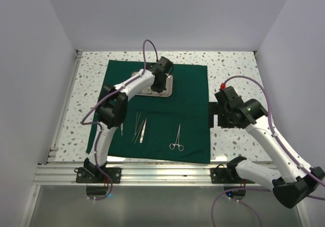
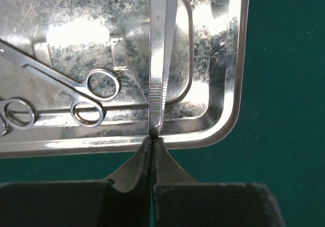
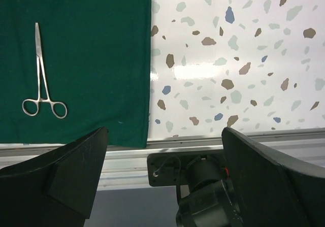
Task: Open and lay out the surgical kit
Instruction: Pick up the medical item from the container, then place the medical item in the surgical kit.
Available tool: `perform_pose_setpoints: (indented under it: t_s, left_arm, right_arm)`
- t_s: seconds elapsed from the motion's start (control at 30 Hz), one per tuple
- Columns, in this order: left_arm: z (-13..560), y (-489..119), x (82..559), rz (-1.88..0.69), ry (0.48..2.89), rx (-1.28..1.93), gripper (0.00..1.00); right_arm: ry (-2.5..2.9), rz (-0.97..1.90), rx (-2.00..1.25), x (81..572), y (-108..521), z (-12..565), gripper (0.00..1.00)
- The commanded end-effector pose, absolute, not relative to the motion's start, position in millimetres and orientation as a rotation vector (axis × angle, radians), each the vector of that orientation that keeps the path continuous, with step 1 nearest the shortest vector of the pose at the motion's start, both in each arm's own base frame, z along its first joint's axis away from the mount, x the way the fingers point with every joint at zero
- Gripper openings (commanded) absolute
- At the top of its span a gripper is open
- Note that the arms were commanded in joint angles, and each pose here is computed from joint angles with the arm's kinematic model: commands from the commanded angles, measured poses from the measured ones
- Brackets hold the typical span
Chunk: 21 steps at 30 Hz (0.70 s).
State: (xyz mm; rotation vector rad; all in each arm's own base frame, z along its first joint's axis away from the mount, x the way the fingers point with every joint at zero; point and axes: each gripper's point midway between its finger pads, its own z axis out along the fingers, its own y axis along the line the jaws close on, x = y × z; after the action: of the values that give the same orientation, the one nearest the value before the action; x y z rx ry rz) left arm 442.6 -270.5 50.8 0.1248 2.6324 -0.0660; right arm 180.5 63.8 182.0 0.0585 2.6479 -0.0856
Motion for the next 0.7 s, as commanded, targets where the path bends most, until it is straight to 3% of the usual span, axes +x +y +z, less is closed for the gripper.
perform_pose_setpoints:
  t_s: [0.0,0.23,0.67]
  left_arm:
    - [101,-258,437,-0.062,2.572,0.118,0.00]
    - [113,-234,404,-0.041,2.578,0.072,0.00]
    - [102,-148,282,0.052,2.641,-0.111,0.00]
  right_arm:
    - [2.630,-0.045,0.049,181,67,183,0.98]
    - [2.628,-0.013,0.033,180,70,181,0.98]
    - [2.637,0.039,-0.016,183,80,175,0.98]
